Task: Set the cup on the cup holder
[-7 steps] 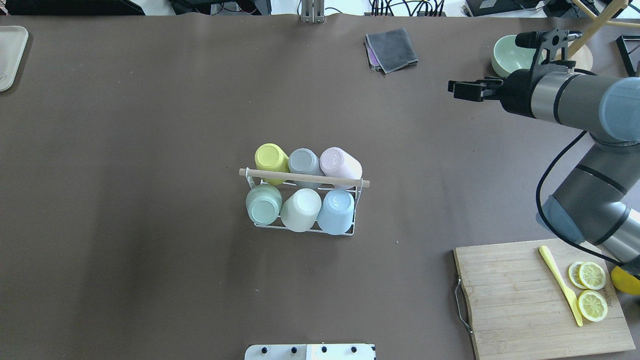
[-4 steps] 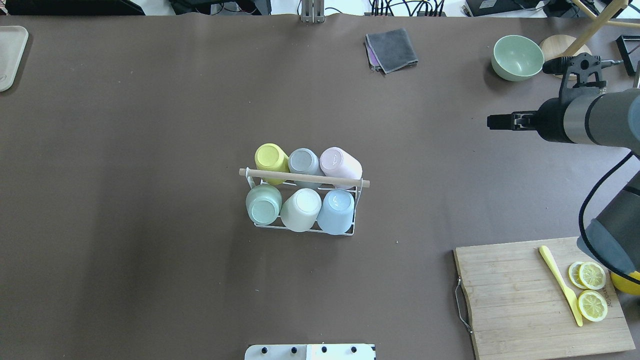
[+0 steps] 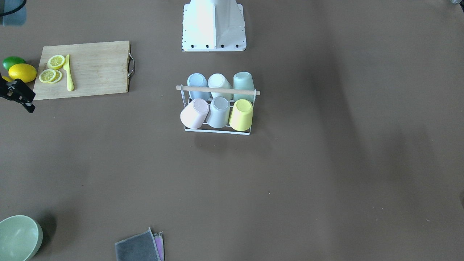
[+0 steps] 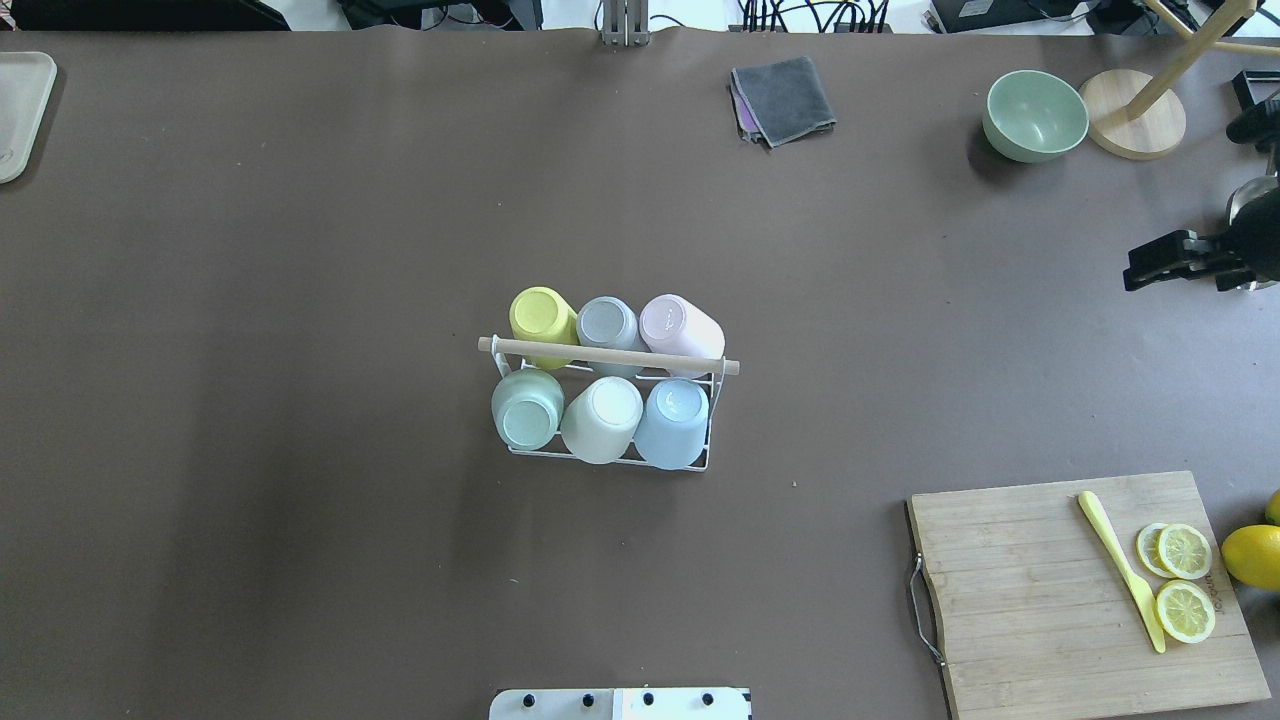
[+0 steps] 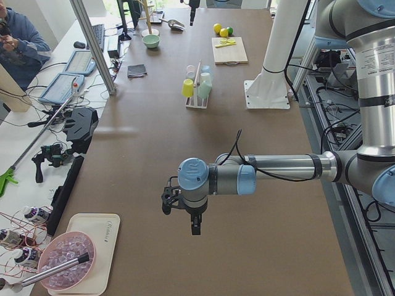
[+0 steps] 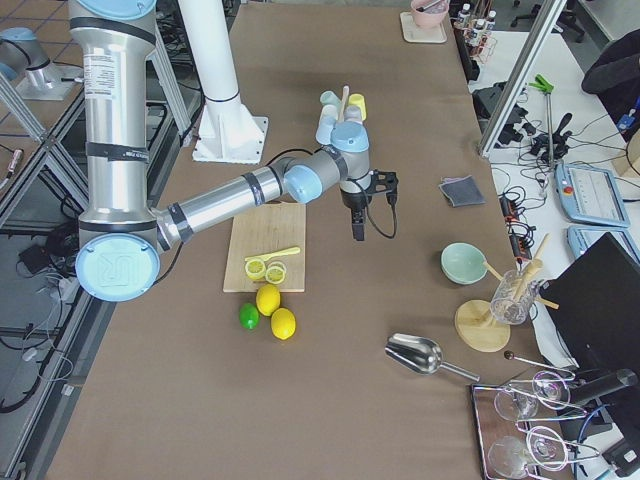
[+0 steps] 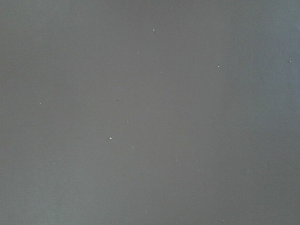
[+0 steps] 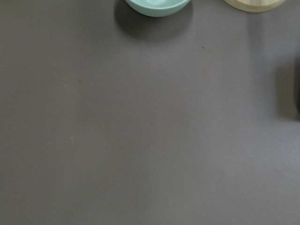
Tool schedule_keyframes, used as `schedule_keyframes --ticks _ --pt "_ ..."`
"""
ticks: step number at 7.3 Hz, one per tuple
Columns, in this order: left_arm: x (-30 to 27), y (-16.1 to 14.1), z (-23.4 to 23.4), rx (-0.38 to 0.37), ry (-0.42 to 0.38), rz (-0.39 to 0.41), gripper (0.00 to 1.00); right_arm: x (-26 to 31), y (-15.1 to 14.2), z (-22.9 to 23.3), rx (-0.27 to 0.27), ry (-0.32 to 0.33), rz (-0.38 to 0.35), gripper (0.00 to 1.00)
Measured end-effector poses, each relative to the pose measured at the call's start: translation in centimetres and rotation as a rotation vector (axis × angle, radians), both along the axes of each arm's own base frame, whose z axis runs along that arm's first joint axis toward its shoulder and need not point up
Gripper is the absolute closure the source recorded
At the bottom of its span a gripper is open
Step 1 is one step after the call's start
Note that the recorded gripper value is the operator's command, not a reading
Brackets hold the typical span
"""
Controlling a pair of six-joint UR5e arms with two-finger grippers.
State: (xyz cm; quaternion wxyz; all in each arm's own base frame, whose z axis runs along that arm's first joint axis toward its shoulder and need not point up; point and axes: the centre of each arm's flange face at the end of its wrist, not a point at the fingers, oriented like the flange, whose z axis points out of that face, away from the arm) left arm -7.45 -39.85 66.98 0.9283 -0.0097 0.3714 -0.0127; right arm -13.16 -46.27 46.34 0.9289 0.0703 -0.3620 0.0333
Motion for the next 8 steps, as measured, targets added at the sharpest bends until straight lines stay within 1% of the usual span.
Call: schedule_keyframes --ticks 1,3,4,5,6,7,8 --pt "0.0 0.0 0.0 0.0 0.0 0.0 0.02 2.0 0.6 1.8 -0.004 0.021 -0.038 0.0" --pt "0.0 0.0 0.0 -0.001 0.0 0.0 0.02 7.4 2.5 6.2 0.015 0.08 -0.132 0.0" --pt "0.0 0.1 0.0 -0.001 0.0 0.0 0.02 10.9 3.5 8.3 0.011 0.111 -0.179 0.0" --pt "0.0 0.1 0.0 -0.001 0.0 0.0 0.02 14.4 4.3 10.2 -0.011 0.128 -0.199 0.0" --pt "0.0 0.1 0.0 -0.001 -0.001 0.0 0.02 17.5 5.1 12.1 -0.05 0.124 -0.185 0.0" --pt "0.0 0.1 0.0 -0.001 0.0 0.0 0.02 19.9 6.1 14.9 -0.097 0.09 -0.166 0.0" --pt "0.0 0.1 0.0 -0.001 0.0 0.0 0.02 21.5 7.3 17.8 -0.13 0.042 -0.16 0.0"
